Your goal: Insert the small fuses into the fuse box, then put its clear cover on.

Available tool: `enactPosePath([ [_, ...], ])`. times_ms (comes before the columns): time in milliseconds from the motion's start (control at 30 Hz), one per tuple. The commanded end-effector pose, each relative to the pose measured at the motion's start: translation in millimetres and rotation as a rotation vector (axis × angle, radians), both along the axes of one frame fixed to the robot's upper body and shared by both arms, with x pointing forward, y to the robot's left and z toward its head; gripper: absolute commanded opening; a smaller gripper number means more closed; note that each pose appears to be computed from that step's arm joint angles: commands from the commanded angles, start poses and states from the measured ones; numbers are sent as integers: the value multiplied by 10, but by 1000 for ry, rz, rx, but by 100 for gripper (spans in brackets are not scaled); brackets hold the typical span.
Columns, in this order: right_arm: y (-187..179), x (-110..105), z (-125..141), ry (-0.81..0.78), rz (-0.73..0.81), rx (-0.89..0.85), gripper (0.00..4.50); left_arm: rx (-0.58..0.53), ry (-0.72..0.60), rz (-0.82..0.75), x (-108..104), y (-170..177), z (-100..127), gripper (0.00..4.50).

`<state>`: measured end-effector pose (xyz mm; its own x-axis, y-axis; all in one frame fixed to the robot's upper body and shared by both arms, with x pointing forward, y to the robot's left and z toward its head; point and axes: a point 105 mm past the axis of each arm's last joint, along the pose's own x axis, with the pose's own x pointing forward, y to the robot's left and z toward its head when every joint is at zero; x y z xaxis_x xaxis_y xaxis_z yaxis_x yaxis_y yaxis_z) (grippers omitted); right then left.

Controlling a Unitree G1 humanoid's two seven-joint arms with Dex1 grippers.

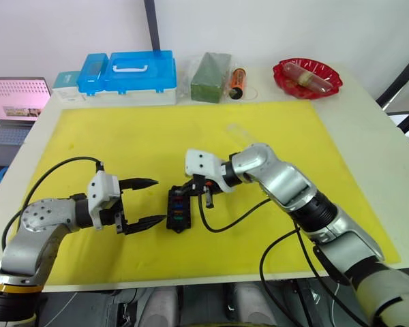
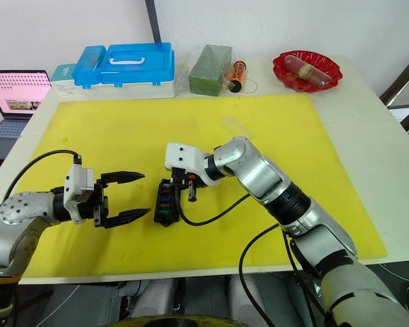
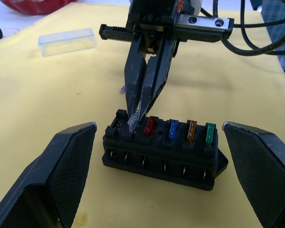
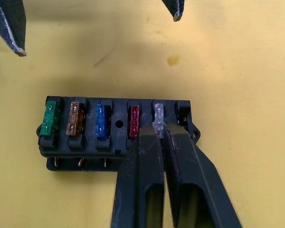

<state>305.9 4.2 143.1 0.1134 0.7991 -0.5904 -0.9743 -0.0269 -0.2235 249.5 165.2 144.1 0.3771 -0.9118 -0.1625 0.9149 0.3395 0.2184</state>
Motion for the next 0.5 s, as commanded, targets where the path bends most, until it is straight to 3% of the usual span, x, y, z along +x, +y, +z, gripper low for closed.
enactPosePath([
  [33, 5, -22, 34, -12, 8, 11, 123, 0, -33, -19, -5, -28, 43, 450],
  [100, 11, -20, 49, -11, 5, 22, 190, 1, -35, -18, 0, -24, 43, 450],
  [500, 13, -43, 245, 13, 21, 121, 190, 2, -37, -21, -4, -15, 51, 450],
])
